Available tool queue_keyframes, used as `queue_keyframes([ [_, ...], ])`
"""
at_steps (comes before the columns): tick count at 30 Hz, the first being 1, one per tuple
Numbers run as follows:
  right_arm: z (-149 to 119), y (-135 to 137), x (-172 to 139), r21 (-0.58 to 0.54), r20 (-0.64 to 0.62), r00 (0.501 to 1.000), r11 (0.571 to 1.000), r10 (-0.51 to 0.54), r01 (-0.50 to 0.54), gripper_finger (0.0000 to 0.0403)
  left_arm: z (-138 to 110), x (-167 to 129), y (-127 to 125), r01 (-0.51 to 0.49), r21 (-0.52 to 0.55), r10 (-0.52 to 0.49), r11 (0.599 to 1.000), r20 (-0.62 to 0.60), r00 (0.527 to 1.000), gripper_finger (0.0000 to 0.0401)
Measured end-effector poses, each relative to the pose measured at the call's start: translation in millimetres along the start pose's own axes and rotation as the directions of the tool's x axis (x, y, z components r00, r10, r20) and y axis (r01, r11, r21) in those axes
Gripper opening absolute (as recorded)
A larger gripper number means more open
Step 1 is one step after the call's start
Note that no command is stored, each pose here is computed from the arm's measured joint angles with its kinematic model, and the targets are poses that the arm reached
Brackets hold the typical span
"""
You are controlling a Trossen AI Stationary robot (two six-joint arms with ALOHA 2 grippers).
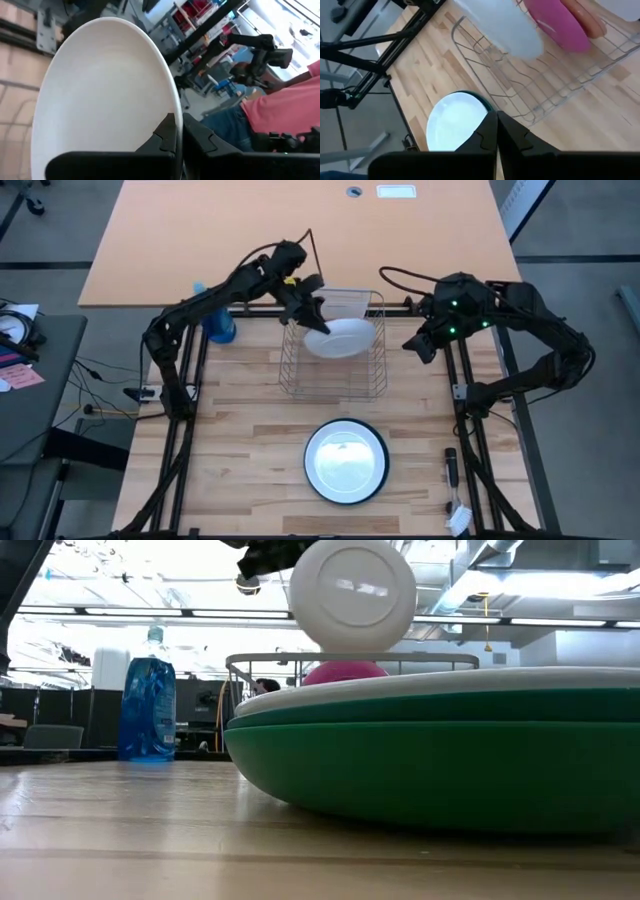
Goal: Sort dishes
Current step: Put the white plate in the dish rack
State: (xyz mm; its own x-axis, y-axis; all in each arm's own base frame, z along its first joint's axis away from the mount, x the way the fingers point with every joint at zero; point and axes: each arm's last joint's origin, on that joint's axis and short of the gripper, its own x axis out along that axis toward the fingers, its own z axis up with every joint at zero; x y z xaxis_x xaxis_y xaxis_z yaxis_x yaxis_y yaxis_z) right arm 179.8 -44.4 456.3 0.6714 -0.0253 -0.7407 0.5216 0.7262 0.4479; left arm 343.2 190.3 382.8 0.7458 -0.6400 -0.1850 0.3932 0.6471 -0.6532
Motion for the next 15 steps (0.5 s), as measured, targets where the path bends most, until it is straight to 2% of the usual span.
queue_keyframes([
  [3,1,-2,0,-0.004,0.005,1.0,1.0,-0.009,0.009,0.001,4,-2,3,-0.003,0.036,0.002,0.999,0.023,1.0,0.0],
  [6,3,-4,-1,0.002,0.011,1.0,1.0,-0.016,0.016,0.001,-3,0,11,-0.001,0.04,0.001,0.999,0.013,1.0,0.0],
  [11,5,-8,-1,0.004,0.019,0.999,1.0,-0.027,0.027,0.001,-20,5,26,-0.005,-0.017,0.004,1.0,-0.014,1.0,0.0],
  [15,4,-8,-1,0.003,0.016,0.999,1.0,-0.029,0.029,0.001,-23,5,28,-0.005,-0.018,0.004,1.0,-0.016,1.0,0.0],
])
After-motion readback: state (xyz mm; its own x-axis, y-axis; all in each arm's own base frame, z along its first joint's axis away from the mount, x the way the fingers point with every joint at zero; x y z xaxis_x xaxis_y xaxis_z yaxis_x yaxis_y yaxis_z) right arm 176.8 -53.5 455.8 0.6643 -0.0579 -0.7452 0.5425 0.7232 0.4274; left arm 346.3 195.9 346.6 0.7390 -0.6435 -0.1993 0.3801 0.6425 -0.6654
